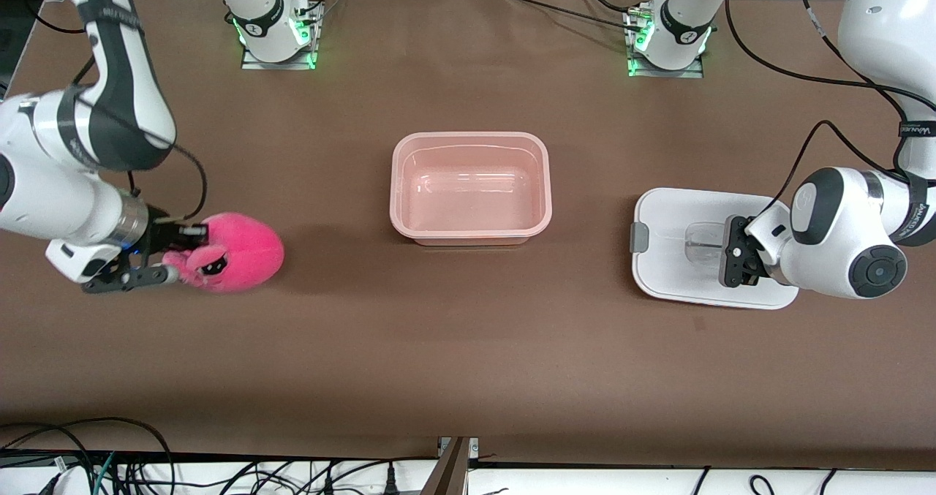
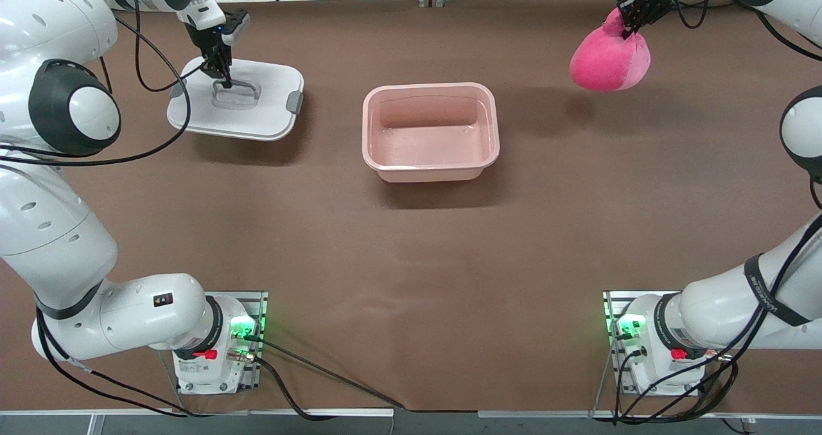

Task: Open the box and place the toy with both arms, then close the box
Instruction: 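Grasp the pink plush toy with the right gripper and carry it over the box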

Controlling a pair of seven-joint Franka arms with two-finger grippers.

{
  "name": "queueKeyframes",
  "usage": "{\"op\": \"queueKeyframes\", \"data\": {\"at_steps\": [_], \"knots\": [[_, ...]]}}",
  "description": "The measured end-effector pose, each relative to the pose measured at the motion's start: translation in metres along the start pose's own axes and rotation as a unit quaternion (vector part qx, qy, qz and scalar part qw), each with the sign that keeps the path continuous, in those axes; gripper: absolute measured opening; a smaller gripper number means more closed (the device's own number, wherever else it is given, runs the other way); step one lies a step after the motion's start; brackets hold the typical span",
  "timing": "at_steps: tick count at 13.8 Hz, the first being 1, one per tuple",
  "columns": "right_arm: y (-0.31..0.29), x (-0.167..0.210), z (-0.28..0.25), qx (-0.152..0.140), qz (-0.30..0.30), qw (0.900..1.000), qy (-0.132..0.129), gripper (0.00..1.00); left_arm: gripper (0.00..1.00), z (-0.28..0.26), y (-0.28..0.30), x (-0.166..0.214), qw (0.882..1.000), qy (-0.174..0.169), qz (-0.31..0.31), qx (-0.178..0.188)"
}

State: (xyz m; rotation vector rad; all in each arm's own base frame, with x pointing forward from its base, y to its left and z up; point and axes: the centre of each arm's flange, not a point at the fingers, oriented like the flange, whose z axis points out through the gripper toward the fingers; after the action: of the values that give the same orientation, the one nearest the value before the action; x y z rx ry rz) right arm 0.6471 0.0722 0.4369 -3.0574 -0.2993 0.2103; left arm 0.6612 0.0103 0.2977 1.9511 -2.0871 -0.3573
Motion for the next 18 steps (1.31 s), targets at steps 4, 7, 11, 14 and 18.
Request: {"op": "queueKeyframes", "data": {"at_steps": [4,7,11,14,18], "knots": [[-0.095,-0.018,-0.043,0.000,-0.090,0.995,-0.040,0.07,0.07,-0.012,0.009,0.002,1.000,-0.004,-0.020,-0.009],[-0.156,-0.027,-0.045,-0.020,-0.160,0.986,-0.041,0.07,0.07,-0.013,0.010,0.004,1.000,-0.004,-0.023,-0.009],[-0.265,-0.050,-0.029,-0.080,-0.270,0.959,-0.046,0.07,0.07,-0.013,0.010,0.007,1.000,-0.005,-0.024,-0.009],[-0.319,-0.069,-0.019,-0.093,-0.314,0.944,-0.046,0.07,0.07,-0.013,0.010,0.007,1.000,-0.005,-0.024,-0.009],[-0.332,-0.068,-0.001,-0.122,-0.335,0.933,-0.053,0.07,0.07,-0.013,0.010,0.006,1.000,-0.005,-0.025,-0.009]]}}
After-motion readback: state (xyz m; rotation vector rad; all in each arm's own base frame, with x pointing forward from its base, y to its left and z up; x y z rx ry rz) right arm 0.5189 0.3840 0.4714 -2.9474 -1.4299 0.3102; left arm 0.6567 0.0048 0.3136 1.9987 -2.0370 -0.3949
